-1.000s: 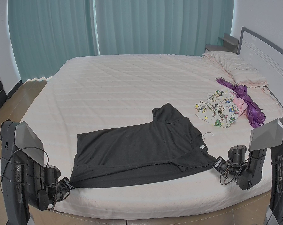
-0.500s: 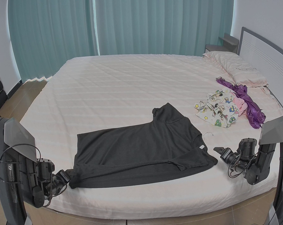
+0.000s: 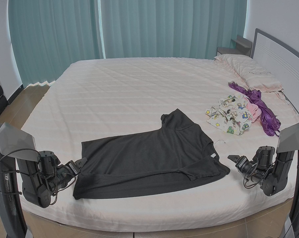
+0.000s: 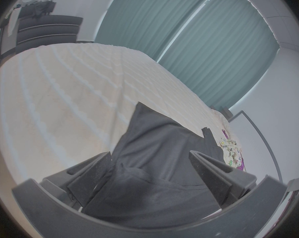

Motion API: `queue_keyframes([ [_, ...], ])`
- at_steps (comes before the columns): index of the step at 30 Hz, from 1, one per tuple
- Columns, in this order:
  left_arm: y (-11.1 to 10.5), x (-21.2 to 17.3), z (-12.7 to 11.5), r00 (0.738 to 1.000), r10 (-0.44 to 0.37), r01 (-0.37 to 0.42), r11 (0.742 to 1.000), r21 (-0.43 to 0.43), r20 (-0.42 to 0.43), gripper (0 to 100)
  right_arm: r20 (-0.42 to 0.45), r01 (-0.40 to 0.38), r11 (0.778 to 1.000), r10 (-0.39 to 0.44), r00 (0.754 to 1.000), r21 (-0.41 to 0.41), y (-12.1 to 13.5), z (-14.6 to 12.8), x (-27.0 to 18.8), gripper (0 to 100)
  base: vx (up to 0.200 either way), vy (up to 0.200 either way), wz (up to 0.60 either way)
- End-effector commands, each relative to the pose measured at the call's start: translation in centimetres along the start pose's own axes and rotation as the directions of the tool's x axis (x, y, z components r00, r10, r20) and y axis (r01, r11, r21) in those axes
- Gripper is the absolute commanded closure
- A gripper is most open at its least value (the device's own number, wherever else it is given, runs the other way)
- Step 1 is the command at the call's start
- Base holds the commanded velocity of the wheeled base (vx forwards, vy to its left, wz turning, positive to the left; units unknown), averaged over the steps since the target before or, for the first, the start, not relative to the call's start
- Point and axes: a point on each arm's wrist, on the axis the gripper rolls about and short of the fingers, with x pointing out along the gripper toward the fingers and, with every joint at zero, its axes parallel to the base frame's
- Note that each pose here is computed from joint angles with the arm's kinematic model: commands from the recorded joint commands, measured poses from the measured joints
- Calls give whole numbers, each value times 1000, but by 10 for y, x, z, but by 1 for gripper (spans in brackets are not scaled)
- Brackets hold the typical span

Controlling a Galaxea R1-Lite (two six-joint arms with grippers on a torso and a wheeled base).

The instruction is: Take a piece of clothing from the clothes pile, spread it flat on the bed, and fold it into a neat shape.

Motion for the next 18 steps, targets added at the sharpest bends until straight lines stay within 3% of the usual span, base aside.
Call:
queue_keyframes([
  [1, 7, 23, -10, 998, -29, 30, 999, 11, -49, 0, -19, 0, 1000, 0, 1000, -18, -6, -12, 1, 0, 0, 0, 0],
  [5, 7, 21, -16, 996, -31, 32, 999, 21, -80, 0, -22, -1, 999, 0, 1000, -33, -8, -15, 3, 0, 0, 0, 0],
  [11, 9, 26, -30, 996, 22, -12, 994, 109, -89, 0, -24, -5, 999, 4, 1000, -37, -7, -16, 4, 0, 0, 0, 0],
  [18, 9, 31, -34, 996, 33, -22, 992, 123, -87, 0, -12, -13, 999, 12, 1000, -38, -4, -14, 3, 0, 0, 0, 0],
])
